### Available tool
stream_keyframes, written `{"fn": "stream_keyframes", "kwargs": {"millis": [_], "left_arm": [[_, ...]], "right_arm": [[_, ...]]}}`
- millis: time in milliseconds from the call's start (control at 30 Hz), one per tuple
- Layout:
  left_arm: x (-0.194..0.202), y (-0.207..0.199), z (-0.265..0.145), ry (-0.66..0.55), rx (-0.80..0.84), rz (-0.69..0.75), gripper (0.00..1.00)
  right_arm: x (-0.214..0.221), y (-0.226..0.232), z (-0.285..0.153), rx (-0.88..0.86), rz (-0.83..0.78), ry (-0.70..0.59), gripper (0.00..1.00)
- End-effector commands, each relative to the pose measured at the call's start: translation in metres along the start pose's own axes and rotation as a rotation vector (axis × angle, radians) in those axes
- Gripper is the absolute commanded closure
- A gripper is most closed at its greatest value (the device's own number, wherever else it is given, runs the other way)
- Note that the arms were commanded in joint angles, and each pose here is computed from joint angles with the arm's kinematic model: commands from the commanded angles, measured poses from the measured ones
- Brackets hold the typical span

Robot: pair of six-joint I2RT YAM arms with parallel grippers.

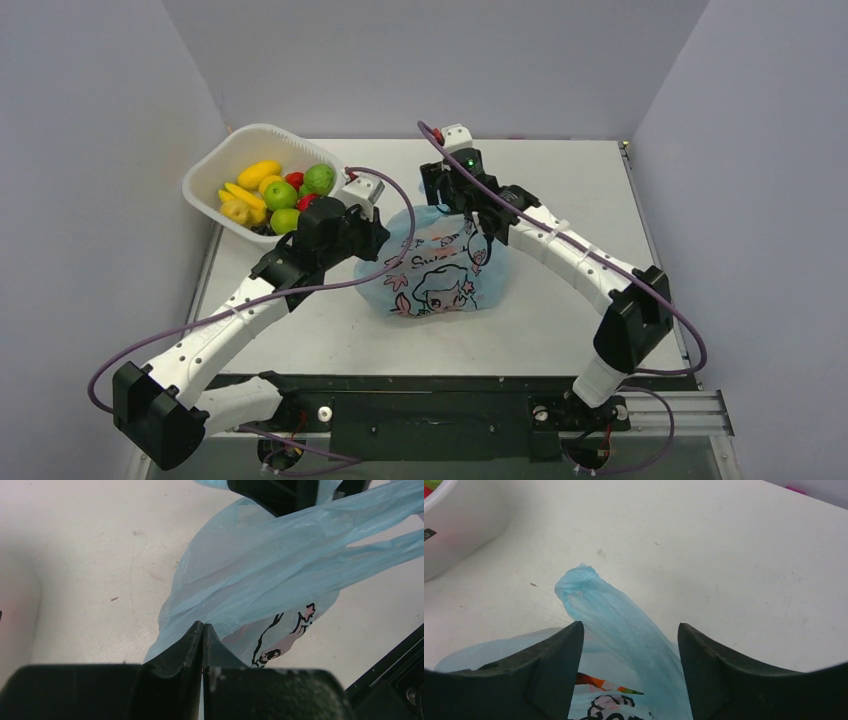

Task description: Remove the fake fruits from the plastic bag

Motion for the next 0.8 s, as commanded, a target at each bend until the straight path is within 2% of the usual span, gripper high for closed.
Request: {"fn": "stream_keyframes", "kwargs": {"millis": [0, 100, 133, 167, 233, 367, 400, 533, 767], "left_arm": [[-0.018, -0.002, -0.003, -0.071, 0.001, 0.025, 1.0], [-0.018, -0.002, -0.003, -0.07, 0.002, 0.025, 1.0], [-0.019, -0.003, -0.003, -0.073, 0.003, 0.025, 1.0], [-0.02, -0.003, -0.004, -0.073, 0.005, 0.026, 1.0], [-0.021, -0.004, -0.006, -0.073, 0.008, 0.03, 1.0], [-0.025, -0.008, -0.016, -0.088, 0.027, 0.043, 0.99], [-0.029, -0.011, -0.021, -0.106, 0.037, 0.046, 0.91], [-0.04, -0.023, -0.037, -0.135, 0.11, 0.027, 0.73], [-0.047, -0.044, -0.069, -0.146, 0.238, -0.048, 0.47]], "right_arm": [[-0.016, 0.007, 0.004, -0.018, 0.006, -0.006, 0.42], [-0.006, 0.004, 0.009, 0.009, 0.003, 0.02, 0.53], [-0.002, 0.002, 0.009, 0.021, 0.002, 0.031, 0.7], [0.0, -0.002, 0.007, 0.042, 0.017, 0.031, 0.92], [0.003, -0.004, -0.001, 0.049, 0.055, 0.031, 1.0], [0.004, -0.005, -0.024, 0.018, 0.151, -0.021, 1.0], [0.0, -0.006, -0.034, 0.009, 0.183, -0.044, 1.0], [0.002, -0.009, -0.053, -0.011, 0.24, -0.067, 1.0], [0.01, -0.011, -0.072, -0.066, 0.266, -0.089, 1.0]]}}
Point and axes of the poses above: each gripper's point midway between its finger pads, its own z axis out along the fingers, its own y axis along the line the jaws close on, x = y × z, the point moved 4 cm from there along -z, back along the fingers, and after that the axes turned 4 degrees about z, right-handed, at the moved point
